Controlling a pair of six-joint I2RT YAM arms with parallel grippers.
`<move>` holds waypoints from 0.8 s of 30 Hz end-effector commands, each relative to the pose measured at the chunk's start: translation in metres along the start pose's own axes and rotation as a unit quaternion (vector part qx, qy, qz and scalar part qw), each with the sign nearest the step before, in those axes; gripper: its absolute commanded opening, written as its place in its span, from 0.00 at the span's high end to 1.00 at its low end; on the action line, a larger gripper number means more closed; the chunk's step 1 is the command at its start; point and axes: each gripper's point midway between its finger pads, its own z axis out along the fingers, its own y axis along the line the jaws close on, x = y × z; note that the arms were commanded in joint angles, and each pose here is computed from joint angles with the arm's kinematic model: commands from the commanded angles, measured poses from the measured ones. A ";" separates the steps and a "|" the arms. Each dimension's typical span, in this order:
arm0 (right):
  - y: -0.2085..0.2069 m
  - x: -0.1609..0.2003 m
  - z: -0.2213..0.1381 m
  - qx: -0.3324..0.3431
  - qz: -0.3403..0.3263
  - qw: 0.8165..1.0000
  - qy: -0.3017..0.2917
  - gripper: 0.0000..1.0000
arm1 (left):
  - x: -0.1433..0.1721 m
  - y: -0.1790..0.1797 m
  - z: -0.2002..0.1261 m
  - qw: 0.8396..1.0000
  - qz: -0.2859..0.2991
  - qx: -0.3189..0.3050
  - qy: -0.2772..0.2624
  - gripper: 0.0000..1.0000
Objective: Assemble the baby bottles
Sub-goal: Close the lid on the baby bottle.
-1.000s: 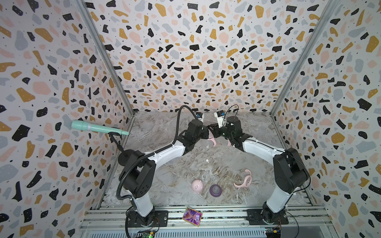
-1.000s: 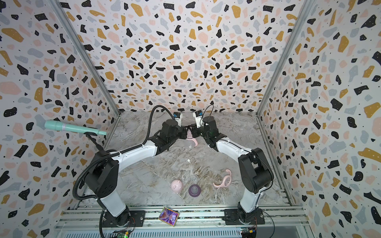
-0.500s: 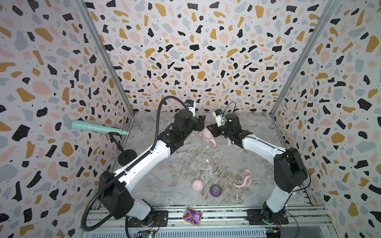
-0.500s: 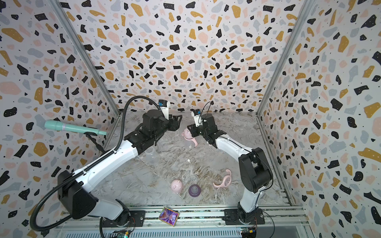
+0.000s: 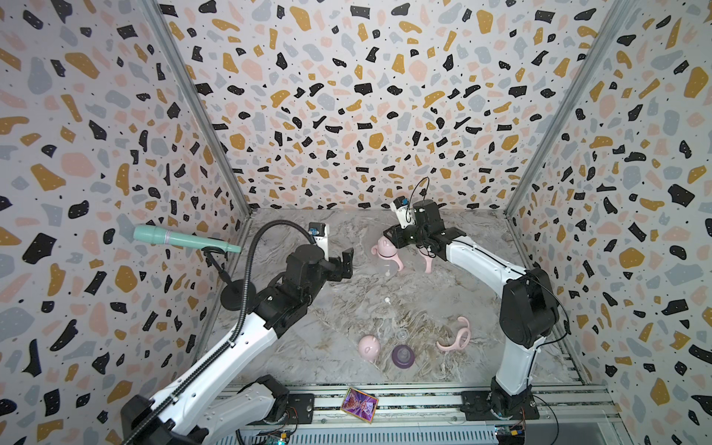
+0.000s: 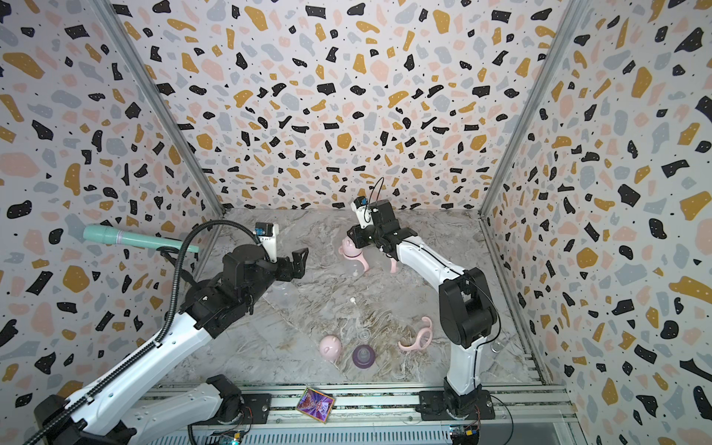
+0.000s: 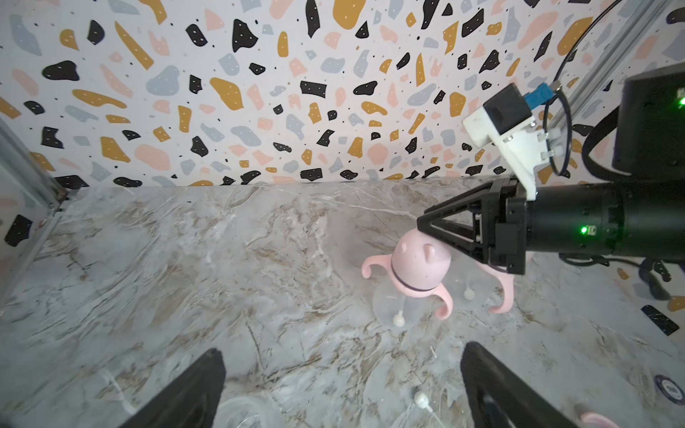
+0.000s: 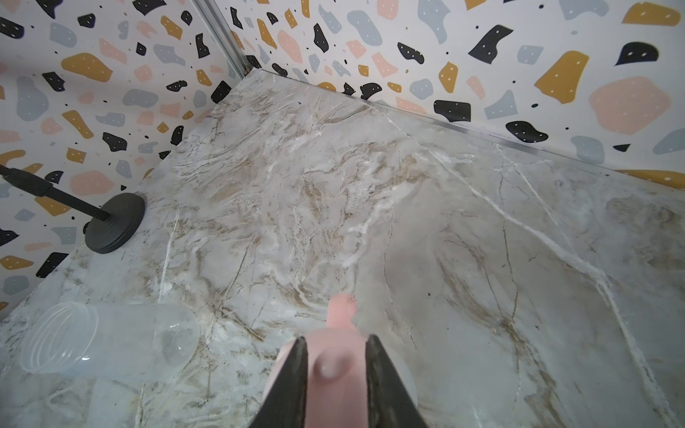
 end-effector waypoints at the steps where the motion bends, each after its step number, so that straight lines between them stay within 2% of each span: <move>1: 0.006 -0.020 -0.015 0.000 -0.012 1.000 -0.006 0.71 | 0.007 0.017 -0.008 1.000 -0.003 -0.029 -0.003 0.00; 6: 0.015 -0.045 -0.031 -0.004 -0.024 0.999 -0.023 0.68 | 0.013 0.029 -0.017 0.999 -0.008 -0.047 -0.004 0.00; 8: 0.028 -0.058 -0.043 -0.019 -0.046 0.998 -0.032 0.61 | 0.013 0.036 -0.020 0.998 -0.008 -0.062 -0.008 0.00; 10: 0.050 -0.067 -0.055 -0.041 -0.084 0.995 -0.038 0.43 | 0.012 0.048 -0.024 0.996 -0.008 -0.091 -0.012 0.00; 13: 0.101 -0.058 -0.068 -0.122 -0.150 0.981 -0.018 0.12 | 0.011 0.075 -0.030 0.988 -0.010 -0.153 -0.014 0.01; 15: 0.133 -0.036 -0.067 -0.158 -0.190 0.969 0.010 0.05 | 0.011 0.094 -0.035 0.982 -0.016 -0.189 -0.013 0.01; 19: 0.188 0.020 -0.052 -0.170 -0.271 0.946 0.050 0.01 | 0.016 0.134 -0.042 0.970 -0.043 -0.238 -0.011 0.01; 24: 0.232 0.060 -0.029 -0.215 -0.269 0.937 0.059 0.01 | 0.023 0.165 -0.049 0.961 -0.066 -0.270 -0.011 0.01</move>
